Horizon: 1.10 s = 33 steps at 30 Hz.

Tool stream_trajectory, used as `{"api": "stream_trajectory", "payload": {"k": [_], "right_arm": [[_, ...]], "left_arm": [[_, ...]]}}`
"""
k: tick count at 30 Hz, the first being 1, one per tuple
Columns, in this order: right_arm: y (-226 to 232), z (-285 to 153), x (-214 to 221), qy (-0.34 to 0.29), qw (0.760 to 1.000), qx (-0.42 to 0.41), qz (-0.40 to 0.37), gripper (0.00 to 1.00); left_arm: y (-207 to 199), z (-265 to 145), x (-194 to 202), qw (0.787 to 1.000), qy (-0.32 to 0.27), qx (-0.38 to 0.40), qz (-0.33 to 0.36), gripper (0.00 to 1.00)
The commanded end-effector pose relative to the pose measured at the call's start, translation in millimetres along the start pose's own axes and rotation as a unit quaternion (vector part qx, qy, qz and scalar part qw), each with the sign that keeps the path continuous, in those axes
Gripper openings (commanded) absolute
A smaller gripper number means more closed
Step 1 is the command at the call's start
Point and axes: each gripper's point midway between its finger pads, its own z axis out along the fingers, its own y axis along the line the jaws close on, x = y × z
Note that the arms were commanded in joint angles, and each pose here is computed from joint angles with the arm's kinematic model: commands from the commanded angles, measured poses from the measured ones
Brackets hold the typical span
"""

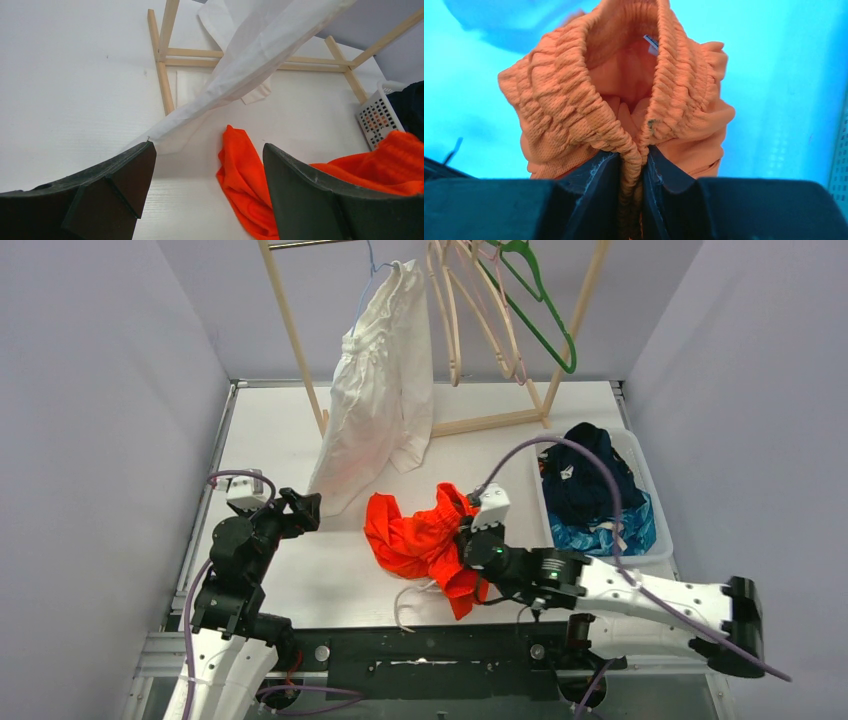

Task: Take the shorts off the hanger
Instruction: Adjust the shorts at the center of the board.

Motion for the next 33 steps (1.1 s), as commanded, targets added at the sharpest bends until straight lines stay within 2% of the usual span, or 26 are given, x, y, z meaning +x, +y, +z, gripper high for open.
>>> {"api": "stream_trajectory", "payload": {"k": [1, 6, 10, 12, 14, 18, 22, 26, 28, 30, 33], "right_arm": [[-21.0, -40.3, -57.7, -0.106, 0.993, -0.011, 0.054, 0.0], [-29.7, -78.2, -81.5, -0.142, 0.985, -0.065, 0.075, 0.0], [-23.2, -82.1, -80.6, -0.144, 0.983, -0.095, 0.059, 0.04], [-16.8, -71.7, -71.4, -0.124, 0.987, -0.09, 0.044, 0.07], [-15.1, -53.7, -59.6, -0.1, 0.992, -0.061, 0.035, 0.16], [-24.0, -4.4, -38.7, -0.038, 0.998, 0.018, 0.051, 0.13], [-32.8, 31.9, -30.3, 0.003, 0.996, 0.049, 0.077, 0.14], [-29.7, 52.7, -22.7, 0.034, 0.996, 0.05, 0.068, 0.36], [-33.1, 61.0, -11.2, 0.055, 0.995, 0.057, 0.069, 0.57], [-31.6, 66.4, -2.5, 0.069, 0.994, 0.05, 0.071, 0.72], [-18.3, 71.8, 4.0, 0.076, 0.994, 0.012, 0.074, 0.85]], "left_arm": [[-5.8, -1.3, -16.5, 1.0, -0.029, 0.011, -0.005, 0.79], [-5.8, -1.2, -17.1, 0.999, -0.031, 0.011, -0.005, 0.79], [-5.2, -0.5, -16.3, 0.999, -0.03, 0.01, -0.005, 0.79], [-5.5, -0.3, -16.8, 0.999, -0.03, 0.011, -0.005, 0.79], [-5.5, 0.0, -16.8, 0.999, -0.03, 0.011, -0.005, 0.79], [-5.2, 0.3, -16.1, 1.0, -0.029, 0.011, -0.005, 0.79], [-5.2, 1.1, -14.9, 1.0, -0.025, 0.011, -0.005, 0.79], [-4.5, 1.3, -14.1, 1.0, -0.024, 0.01, -0.005, 0.79], [-4.1, 1.6, -13.9, 1.0, -0.024, 0.009, -0.005, 0.79], [-4.3, 1.6, -13.9, 1.0, -0.023, 0.009, -0.005, 0.79], [-4.5, 1.8, -13.9, 1.0, -0.024, 0.011, -0.005, 0.79]]}}
